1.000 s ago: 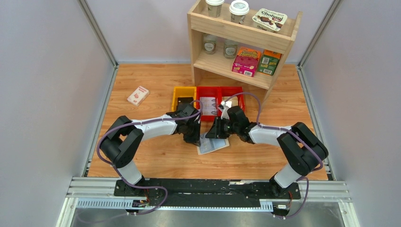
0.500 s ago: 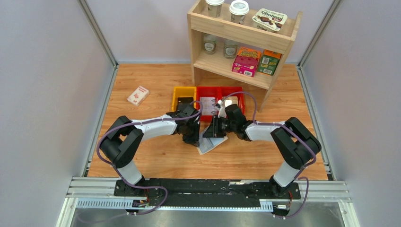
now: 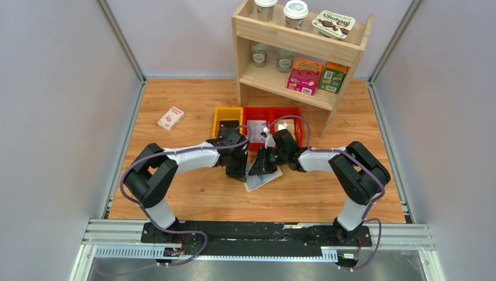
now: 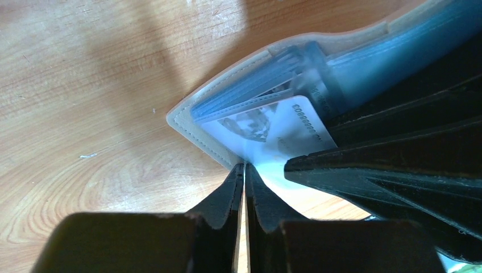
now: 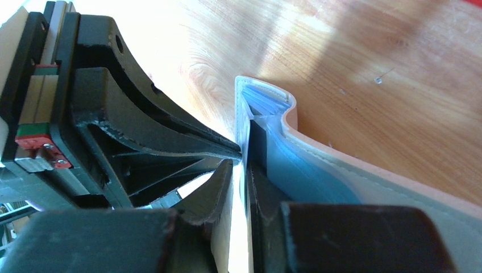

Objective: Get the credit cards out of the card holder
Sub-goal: Remove the credit card from the card holder.

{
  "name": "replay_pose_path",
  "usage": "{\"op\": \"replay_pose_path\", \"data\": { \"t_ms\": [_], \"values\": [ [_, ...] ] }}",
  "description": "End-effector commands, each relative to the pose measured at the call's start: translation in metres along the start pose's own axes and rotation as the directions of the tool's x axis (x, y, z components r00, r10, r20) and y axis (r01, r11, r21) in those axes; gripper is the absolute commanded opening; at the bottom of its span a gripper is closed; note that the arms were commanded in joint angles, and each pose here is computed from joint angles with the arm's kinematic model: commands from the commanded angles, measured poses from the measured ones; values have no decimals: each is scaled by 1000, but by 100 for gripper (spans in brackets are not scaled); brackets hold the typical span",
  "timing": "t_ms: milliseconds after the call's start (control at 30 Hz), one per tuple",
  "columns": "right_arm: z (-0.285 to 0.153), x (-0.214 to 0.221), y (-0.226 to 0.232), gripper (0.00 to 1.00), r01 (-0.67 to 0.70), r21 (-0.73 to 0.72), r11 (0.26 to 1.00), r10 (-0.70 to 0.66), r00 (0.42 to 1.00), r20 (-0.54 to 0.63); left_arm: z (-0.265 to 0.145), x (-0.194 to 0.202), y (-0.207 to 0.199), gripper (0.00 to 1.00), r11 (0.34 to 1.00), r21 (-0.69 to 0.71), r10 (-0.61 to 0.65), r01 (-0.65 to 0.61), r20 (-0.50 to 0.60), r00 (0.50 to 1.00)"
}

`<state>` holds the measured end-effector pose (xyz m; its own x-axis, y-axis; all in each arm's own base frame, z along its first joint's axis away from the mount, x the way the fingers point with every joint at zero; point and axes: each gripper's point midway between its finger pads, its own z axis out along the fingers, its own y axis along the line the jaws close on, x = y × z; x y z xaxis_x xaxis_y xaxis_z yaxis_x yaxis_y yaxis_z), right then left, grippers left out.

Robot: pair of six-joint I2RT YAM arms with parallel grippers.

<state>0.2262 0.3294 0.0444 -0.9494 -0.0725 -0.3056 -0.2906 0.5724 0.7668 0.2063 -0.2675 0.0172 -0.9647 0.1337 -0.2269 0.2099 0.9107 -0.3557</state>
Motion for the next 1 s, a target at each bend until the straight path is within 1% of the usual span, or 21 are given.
{"op": "replay_pose_path", "data": {
  "t_ms": [0, 533, 700, 967],
  "values": [
    [-14, 11, 16, 15, -7, -83, 997, 4, 999, -38, 12, -6, 21, 11, 994, -107, 33, -31, 22, 999],
    [-46, 2, 23, 17, 10, -152, 988, -2, 998, 56, 16, -2, 25, 10, 992, -125, 33, -33, -2, 999],
    [-48, 1, 20, 14, 10, -144, 990, -1, 998, 62, 16, -2, 25, 9, 992, -124, 34, -34, -5, 999],
    [-63, -2, -1, 9, -12, -80, 997, 20, 995, 99, 16, -2, 23, 9, 993, -116, 36, -36, -2, 999]
  ]
}}
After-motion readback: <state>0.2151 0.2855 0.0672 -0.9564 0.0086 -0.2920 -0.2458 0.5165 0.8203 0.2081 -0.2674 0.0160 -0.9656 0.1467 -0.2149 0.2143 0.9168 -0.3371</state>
